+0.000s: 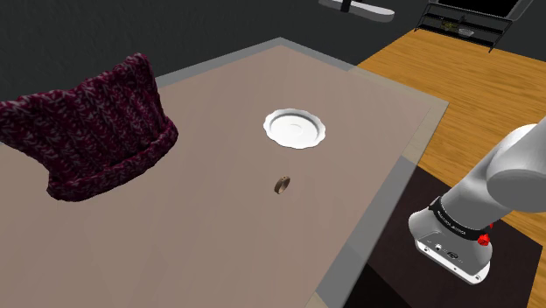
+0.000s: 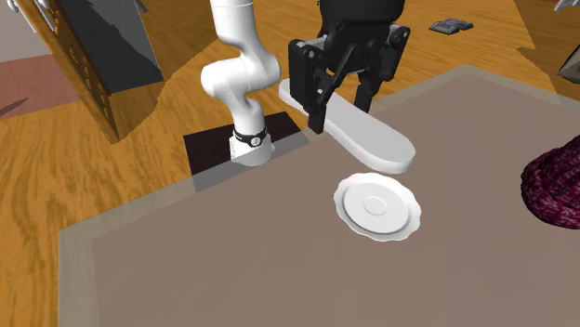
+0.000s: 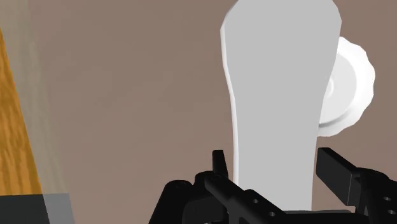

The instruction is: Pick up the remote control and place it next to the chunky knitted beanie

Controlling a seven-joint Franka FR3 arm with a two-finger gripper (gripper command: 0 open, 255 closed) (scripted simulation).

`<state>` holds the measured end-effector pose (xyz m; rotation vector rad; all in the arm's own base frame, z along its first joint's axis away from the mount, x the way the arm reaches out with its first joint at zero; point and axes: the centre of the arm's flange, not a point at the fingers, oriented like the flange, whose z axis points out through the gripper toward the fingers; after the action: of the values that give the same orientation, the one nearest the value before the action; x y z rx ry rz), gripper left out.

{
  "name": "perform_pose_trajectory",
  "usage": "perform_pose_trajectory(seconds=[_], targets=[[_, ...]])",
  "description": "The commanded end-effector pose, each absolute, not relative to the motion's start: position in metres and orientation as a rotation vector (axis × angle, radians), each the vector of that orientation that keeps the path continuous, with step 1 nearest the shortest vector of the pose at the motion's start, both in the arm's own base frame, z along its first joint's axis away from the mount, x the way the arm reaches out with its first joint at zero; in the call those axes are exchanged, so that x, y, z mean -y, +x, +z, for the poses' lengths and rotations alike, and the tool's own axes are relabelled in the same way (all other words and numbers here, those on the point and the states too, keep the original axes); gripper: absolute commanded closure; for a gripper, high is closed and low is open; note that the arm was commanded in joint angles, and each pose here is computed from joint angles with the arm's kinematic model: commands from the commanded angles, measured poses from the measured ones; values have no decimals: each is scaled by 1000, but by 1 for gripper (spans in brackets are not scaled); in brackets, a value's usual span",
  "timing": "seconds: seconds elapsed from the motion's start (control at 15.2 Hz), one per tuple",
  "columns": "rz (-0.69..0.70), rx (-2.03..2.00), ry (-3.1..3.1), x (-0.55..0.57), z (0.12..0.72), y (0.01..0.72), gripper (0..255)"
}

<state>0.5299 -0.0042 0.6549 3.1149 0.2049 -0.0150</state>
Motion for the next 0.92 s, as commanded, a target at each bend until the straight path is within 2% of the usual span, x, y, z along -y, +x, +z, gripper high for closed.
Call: perform_pose_trajectory(seconds=[0.0,0.86], targets=[[-15,-203,3115,-22,654,524,255],[-15,-203,3115,-192,655,501,255]])
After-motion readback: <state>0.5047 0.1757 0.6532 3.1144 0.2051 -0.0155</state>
